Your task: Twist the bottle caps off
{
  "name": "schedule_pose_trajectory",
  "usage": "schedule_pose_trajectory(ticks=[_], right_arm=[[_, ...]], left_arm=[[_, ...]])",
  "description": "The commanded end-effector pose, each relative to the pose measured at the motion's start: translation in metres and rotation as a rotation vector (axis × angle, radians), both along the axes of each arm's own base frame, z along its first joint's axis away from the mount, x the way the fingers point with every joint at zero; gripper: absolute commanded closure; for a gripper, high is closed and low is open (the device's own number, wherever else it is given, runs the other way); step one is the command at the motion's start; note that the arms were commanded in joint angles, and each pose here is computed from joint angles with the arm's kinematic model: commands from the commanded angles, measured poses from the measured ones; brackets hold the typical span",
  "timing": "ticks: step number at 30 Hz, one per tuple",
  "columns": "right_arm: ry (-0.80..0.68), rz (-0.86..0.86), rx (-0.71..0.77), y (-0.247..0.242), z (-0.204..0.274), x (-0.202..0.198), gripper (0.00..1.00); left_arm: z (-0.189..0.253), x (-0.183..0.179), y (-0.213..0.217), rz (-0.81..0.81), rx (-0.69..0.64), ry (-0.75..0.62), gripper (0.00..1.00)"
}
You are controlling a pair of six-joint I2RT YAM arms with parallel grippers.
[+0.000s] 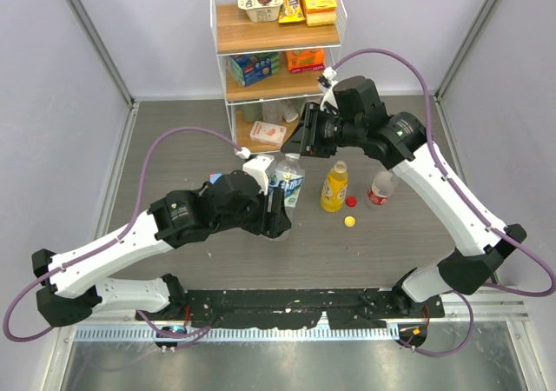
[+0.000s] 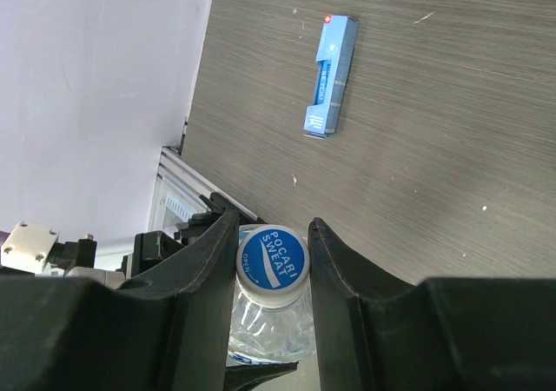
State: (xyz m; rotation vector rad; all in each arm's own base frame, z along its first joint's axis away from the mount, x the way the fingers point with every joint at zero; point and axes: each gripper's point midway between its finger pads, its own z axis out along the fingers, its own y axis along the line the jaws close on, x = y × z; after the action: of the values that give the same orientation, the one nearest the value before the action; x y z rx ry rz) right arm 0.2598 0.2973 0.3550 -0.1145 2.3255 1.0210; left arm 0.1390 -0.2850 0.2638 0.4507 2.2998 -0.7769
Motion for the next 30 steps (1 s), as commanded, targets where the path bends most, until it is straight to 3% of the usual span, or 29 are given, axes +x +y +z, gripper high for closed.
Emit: schedule_pose_trajectory(ticks=[1,11,22,25,30], right_arm=[[-0.064,0.100,0.144,0.016,0.036,-0.015,0.99],[-0.140,0.340,0.346,0.035,0.066,-0.048,0.99],[-0.293,0.612,0.464,0.025,0.093,-0.087,0.99],[-0.398,0.728,0.576,0.018,0.119,-0.109,0.99],[-0.401,0.825,0.702,0.010,0.137,-0.130,0.99]], left_arm=[[0.030,0.001,-0.006,-0.008,-0.081,-0.035,0.59],[0.035,-0.008,-0.005,-0.034,-0.121,-0.018,0.64],[0.059,-0.026,-0.002,-0.103,-0.269,-0.032,0.83],[0.062,-0.030,-0.001,-0.120,-0.299,-0.034,0.86],[0.073,-0.046,-0.006,-0.196,-0.386,-0.023,0.89]])
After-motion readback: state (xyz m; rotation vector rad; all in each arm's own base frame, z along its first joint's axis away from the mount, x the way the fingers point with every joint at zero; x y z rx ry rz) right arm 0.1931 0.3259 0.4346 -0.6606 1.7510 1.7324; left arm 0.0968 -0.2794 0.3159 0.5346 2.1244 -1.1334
